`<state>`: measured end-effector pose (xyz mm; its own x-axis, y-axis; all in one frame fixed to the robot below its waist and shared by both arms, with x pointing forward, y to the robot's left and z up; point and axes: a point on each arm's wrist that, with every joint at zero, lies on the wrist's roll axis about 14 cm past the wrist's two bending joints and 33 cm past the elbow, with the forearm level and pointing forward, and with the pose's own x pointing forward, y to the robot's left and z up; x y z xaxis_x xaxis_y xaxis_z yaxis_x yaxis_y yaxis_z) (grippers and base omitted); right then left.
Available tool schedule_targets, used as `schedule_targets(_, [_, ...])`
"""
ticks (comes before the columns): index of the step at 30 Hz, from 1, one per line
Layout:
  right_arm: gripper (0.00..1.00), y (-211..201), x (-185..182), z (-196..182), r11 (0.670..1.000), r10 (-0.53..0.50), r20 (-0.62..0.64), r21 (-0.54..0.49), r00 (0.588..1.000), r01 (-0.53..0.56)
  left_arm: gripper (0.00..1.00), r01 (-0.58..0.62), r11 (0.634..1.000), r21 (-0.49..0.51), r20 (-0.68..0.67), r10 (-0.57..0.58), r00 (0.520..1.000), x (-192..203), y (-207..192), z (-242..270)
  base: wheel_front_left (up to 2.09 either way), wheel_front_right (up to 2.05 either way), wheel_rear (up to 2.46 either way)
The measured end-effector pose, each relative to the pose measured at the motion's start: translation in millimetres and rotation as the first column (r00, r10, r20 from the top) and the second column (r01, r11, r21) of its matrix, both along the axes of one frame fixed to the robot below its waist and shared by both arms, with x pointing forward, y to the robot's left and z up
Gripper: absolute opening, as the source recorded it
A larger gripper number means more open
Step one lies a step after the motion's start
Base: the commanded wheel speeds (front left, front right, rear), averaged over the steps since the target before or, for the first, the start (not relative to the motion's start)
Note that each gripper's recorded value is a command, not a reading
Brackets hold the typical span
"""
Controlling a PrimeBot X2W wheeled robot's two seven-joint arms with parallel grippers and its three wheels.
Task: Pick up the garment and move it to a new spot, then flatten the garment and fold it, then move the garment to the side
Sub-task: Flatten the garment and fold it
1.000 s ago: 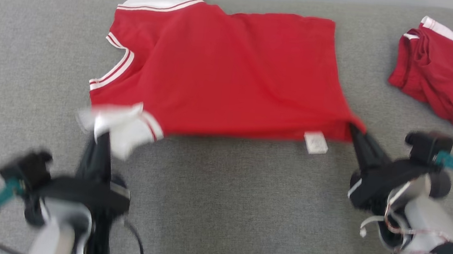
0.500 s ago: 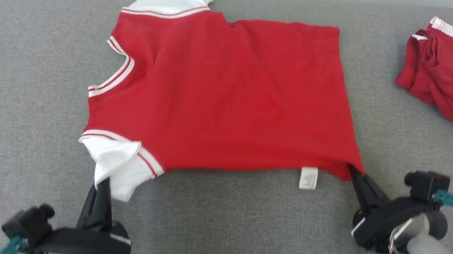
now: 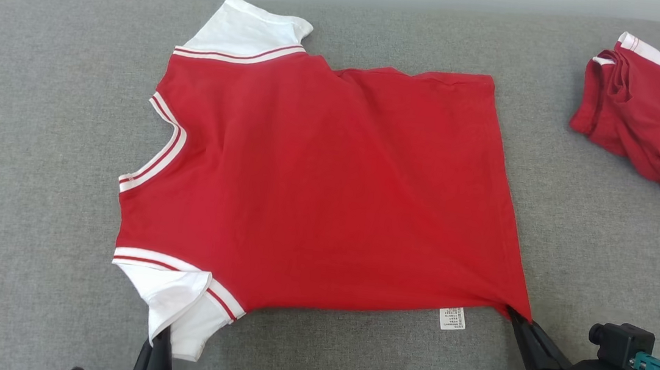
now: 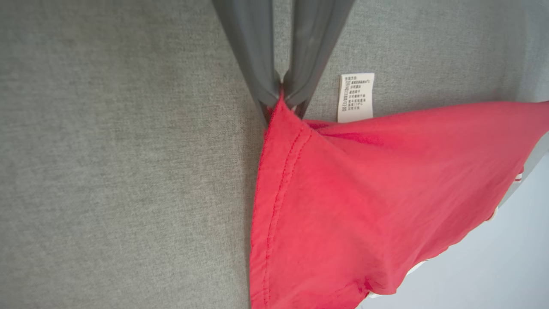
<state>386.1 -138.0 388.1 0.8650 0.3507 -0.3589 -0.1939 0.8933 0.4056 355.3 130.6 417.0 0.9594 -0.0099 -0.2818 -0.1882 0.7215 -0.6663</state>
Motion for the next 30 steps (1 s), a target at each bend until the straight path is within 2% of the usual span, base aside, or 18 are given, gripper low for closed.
schedule_targets(9, [0.0,-7,-3,-2,1.0,-0.009,0.007,-0.013,1.0,0.009,0.0,0.022,1.0,-0.012,-0.024,-0.023,0.999,-14,-12,-3,0.0,0.0,0.0])
schedule_targets(21, [0.0,8,-5,5,1.0,0.027,0.033,0.0,0.999,-0.027,0.0,-0.002,0.999,0.035,-0.035,0.003,0.999,-26,1,-4,0.0,0.0,0.0])
schedule_targets(29, [0.0,1,-24,-3,0.999,0.025,0.008,-0.037,1.0,-0.024,0.0,0.027,0.999,0.045,-0.052,-0.025,0.998,-31,-4,-6,0.0,0.0,0.0])
schedule_targets(30, [0.04,1,-25,-4,0.999,0.024,0.006,-0.039,1.0,-0.024,0.0,0.024,0.999,0.047,-0.058,-0.021,0.998,-32,-3,-8,0.0,0.0,0.0])
